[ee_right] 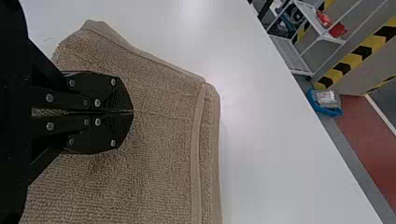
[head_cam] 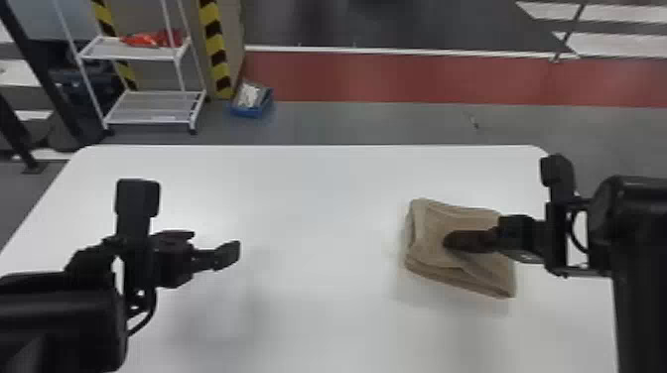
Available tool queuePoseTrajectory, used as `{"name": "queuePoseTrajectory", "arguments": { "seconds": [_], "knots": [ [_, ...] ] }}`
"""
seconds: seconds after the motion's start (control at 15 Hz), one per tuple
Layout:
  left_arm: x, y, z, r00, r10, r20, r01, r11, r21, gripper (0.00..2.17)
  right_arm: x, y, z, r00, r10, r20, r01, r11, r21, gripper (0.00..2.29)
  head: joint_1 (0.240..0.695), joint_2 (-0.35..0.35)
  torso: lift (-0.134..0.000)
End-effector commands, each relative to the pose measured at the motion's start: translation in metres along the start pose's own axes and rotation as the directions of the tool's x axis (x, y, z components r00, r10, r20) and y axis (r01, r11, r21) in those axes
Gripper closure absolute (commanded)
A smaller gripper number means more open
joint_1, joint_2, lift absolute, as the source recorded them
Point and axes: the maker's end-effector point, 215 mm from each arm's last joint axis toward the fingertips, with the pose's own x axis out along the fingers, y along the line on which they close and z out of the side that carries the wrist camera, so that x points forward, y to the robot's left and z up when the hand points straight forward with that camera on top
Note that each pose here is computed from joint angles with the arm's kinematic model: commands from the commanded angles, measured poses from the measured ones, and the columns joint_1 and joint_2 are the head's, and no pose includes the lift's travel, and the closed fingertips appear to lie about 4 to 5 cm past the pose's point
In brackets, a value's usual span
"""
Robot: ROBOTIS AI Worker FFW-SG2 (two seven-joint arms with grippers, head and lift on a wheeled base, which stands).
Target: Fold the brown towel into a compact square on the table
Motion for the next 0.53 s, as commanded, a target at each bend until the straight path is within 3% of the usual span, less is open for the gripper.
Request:
{"name": "queuePoseTrajectory", "arguments": {
  "seconds": [0.0, 0.47],
  "knots": [
    [0.000, -0.001, 0.000, 1.000, -0.001, 0.002, 0.001, 1.000, -0.001, 0.07, 0.017, 0.018, -0.011, 0.999, 0.026, -0.039, -0.026, 1.000, -0.010, 2.07, 0.695, -0.016, -0.124],
    [-0.001, 0.004, 0.000, 1.000, 0.006, 0.002, -0.006, 1.000, -0.007, 0.07, 0.030, 0.079, -0.023, 0.979, 0.191, -0.072, -0.194, 0.980, -0.048, 2.07, 0.695, 0.062, -0.124]
  ]
}}
